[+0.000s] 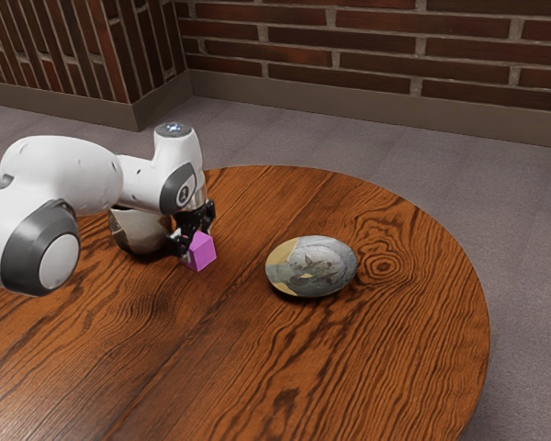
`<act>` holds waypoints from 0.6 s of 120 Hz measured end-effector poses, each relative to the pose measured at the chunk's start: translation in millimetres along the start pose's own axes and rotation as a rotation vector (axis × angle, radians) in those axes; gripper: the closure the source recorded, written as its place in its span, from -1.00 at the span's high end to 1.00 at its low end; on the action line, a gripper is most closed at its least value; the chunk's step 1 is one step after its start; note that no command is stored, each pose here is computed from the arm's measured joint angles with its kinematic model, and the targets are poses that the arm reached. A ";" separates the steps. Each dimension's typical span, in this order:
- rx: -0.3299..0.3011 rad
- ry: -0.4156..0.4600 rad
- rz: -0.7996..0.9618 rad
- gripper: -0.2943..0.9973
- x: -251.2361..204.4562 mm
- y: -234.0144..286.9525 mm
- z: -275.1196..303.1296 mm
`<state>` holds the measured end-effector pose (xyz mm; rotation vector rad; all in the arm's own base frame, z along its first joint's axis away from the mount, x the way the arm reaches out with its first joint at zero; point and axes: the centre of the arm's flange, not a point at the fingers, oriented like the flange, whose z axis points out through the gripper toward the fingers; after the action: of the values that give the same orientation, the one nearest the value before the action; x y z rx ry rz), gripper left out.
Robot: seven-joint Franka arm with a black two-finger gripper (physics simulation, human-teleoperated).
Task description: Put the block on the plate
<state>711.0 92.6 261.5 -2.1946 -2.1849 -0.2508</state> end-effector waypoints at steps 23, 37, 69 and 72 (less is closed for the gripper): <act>-0.002 0.000 -0.007 0.11 -0.6 0.4 -1.9; -0.019 -0.004 -0.007 0.03 -3.7 2.7 -15.3; -0.120 -0.047 0.063 -0.19 -63.5 12.9 -104.8; -0.123 -0.058 0.075 -0.20 -74.5 13.1 -108.0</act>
<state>714.5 3.8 358.9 -2.3716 -2.1654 -0.3306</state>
